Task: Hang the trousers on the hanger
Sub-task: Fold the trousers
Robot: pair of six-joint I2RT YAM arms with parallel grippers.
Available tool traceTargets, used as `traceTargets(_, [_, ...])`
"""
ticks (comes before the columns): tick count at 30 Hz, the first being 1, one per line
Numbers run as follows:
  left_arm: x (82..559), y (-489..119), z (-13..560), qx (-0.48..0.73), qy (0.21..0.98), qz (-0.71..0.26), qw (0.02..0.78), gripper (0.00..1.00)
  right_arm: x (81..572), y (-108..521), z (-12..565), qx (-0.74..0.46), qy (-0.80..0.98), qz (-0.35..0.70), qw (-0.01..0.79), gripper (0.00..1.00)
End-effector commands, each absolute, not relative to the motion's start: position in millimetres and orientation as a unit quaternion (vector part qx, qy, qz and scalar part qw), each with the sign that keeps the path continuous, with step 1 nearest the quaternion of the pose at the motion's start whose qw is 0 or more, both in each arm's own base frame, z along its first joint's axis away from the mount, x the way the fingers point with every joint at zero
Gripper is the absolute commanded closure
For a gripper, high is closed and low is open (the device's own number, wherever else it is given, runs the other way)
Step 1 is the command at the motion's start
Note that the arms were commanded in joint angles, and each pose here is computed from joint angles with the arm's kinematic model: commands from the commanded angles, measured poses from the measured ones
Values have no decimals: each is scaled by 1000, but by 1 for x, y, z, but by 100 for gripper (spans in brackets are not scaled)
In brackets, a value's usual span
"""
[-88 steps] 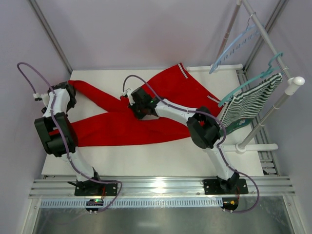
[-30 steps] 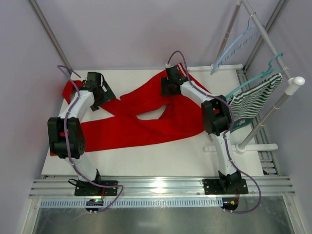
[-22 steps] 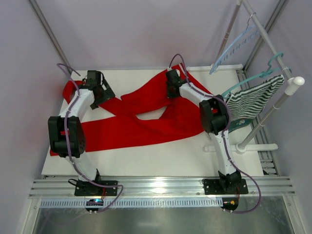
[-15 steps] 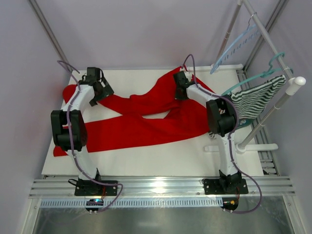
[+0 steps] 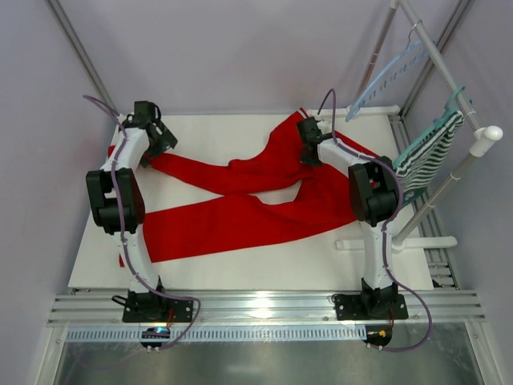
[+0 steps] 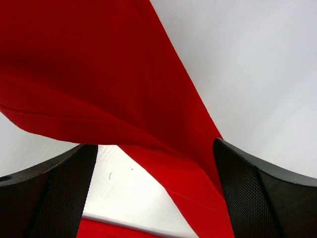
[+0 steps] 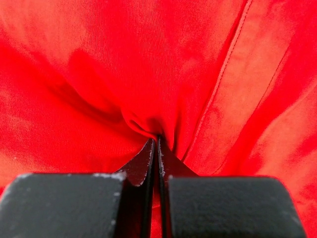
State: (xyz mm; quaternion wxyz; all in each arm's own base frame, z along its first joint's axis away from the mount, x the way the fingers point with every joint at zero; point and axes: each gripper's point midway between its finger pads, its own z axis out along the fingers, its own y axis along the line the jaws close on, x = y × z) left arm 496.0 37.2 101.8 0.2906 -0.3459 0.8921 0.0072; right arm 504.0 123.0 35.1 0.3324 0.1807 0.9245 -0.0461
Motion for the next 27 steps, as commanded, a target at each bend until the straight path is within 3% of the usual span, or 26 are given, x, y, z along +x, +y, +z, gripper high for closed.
traceTargets(1, [493, 45, 121, -375, 875, 23, 305, 3, 508, 119, 61, 200, 910, -40, 360, 96])
traceTargets(8, [472, 57, 93, -389, 881, 78, 259, 6, 509, 124, 60, 201, 910, -28, 361, 96])
traceTargets(11, [460, 70, 84, -405, 876, 97, 243, 27, 510, 124, 61, 199, 910, -27, 362, 96])
traceTargets(12, [457, 72, 85, -411, 874, 96, 242, 43, 508, 124, 61, 198, 911, -28, 361, 96])
traceTargets(14, [451, 78, 83, -423, 870, 88, 238, 58, 509, 124, 63, 199, 909, -28, 365, 96])
traceTargets(15, [442, 78, 82, -425, 870, 90, 232, 70, 508, 123, 63, 199, 909, -30, 364, 96])
traceTargets(18, [421, 81, 80, -435, 865, 97, 230, 83, 508, 124, 62, 201, 910, -26, 363, 96])
traceTargets(25, [380, 69, 67, -460, 855, 77, 227, 87, 507, 125, 64, 204, 909, -21, 362, 96])
traceTargets(26, [380, 66, 67, -462, 854, 67, 231, 87, 507, 126, 64, 204, 909, -18, 362, 96])
traceTargets(27, [378, 66, 66, -464, 852, 65, 234, 79, 506, 126, 64, 205, 910, -16, 361, 96])
